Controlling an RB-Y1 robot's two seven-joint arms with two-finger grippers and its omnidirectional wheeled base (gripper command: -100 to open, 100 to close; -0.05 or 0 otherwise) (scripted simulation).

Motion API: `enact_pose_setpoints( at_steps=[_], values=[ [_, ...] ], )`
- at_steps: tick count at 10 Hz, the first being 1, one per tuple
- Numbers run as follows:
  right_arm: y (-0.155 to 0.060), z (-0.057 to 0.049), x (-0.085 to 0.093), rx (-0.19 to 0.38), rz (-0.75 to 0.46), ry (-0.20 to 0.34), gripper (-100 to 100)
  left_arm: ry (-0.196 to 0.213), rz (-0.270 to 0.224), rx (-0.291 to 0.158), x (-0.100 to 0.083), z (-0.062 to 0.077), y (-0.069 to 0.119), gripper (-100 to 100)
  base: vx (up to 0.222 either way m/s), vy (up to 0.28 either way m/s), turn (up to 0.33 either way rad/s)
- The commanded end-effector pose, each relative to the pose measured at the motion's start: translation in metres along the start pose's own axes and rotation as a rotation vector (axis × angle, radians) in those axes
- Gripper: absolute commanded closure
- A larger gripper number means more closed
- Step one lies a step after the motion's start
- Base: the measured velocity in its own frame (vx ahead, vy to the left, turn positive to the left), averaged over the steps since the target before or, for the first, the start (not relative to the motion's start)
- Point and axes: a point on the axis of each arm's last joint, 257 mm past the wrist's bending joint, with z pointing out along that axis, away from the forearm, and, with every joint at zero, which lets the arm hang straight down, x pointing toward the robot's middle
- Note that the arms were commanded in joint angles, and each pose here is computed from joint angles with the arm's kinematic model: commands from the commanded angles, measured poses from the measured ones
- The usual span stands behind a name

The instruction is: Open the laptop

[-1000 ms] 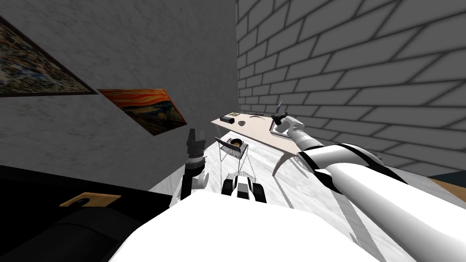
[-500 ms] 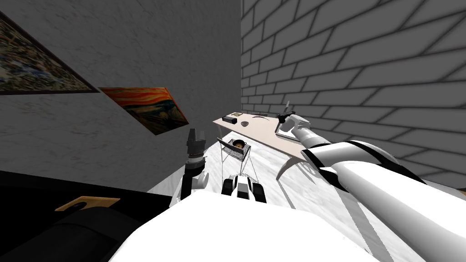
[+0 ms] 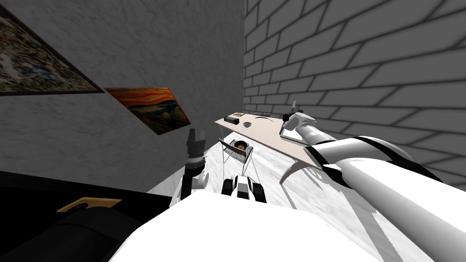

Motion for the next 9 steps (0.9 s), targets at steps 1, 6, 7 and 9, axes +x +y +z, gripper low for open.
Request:
enact_pose_setpoints(
  at_steps=[1, 6, 7, 9],
  values=[
    [-0.023, 0.004, 0.012, 0.045, -0.035, 0.037, -100, 0.000, 0.000, 0.000, 0.000, 0.000, 0.000, 0, 0.065, 0.026, 0.028],
    [-0.053, 0.008, 0.025, 0.099, -0.073, 0.081, -100, 0.000, 0.000, 0.000, 0.000, 0.000, 0.000, 0, 0.041, 0.021, 0.030],
    [-0.050, 0.008, 0.024, 0.092, -0.064, 0.074, -100, 0.000, 0.000, 0.000, 0.000, 0.000, 0.000, 0, 0.020, 0.012, -0.003],
    [-0.052, 0.005, 0.056, 0.078, -0.019, 0.127, -100, 0.000, 0.000, 0.000, 0.000, 0.000, 0.000, 0, 0.171, 0.025, -0.153]
  ],
)
